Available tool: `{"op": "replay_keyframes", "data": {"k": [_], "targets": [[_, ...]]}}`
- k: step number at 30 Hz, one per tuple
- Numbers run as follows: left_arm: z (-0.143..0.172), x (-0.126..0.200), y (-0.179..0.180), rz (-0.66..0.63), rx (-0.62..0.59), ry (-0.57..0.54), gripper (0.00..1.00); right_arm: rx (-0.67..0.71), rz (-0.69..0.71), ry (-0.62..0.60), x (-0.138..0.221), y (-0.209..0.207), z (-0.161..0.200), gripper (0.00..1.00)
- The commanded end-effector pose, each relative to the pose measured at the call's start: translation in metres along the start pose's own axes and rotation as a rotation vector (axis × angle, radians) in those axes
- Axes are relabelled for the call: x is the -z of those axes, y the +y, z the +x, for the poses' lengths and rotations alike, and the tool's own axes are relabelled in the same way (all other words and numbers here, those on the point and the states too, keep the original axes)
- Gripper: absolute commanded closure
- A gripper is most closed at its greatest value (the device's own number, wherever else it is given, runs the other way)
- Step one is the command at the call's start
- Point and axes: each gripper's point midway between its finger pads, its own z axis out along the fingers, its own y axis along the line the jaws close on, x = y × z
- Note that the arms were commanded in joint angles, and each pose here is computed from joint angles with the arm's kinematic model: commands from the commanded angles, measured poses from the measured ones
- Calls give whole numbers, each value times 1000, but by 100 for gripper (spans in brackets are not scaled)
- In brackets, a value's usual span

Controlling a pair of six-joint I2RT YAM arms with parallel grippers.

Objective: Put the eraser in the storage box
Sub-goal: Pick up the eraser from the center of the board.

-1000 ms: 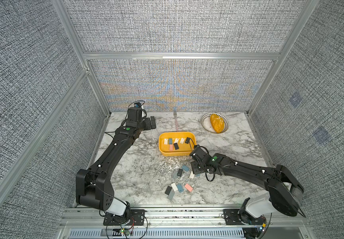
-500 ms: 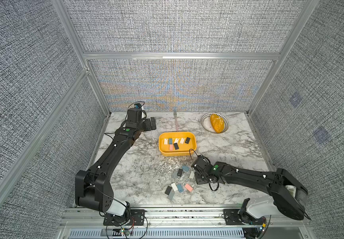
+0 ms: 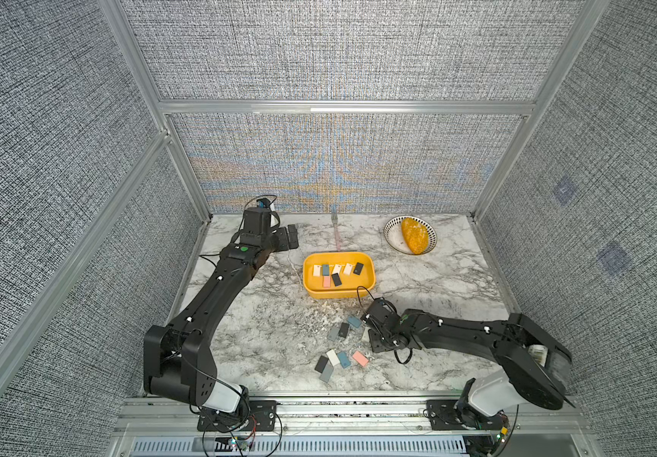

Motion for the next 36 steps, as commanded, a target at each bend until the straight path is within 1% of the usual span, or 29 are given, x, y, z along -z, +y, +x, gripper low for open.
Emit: {"op": "replay_keyframes", "data": {"k": [1, 4, 6, 11, 19, 26, 30, 36], "targets": [[-6, 2, -3, 11, -2, -24, 0, 13, 5, -10, -4, 1, -5, 38], [-6, 2, -1, 1, -2, -25, 0, 9, 19, -10, -8, -2, -7, 38], [-5, 1, 0, -1, -1, -22, 0, -2, 12, -37, -4, 1, -20, 38], [-5, 1, 0, -3, -1, -25, 0, -5, 29, -43, -6, -6, -25, 40], [-6, 1, 0, -2, -3, -25, 0, 6, 17, -31, -8, -6, -23, 60], [-5, 1, -1, 0, -3, -21, 0, 21, 19, -43, -3, -6, -27, 75], [-5, 1, 0, -2, -2, -22, 0, 30, 15, -80, 11, -2, -39, 80], [-6, 1, 0, -4, 1, -21, 0, 45, -1, -170, 46, 6, -70, 81]]}}
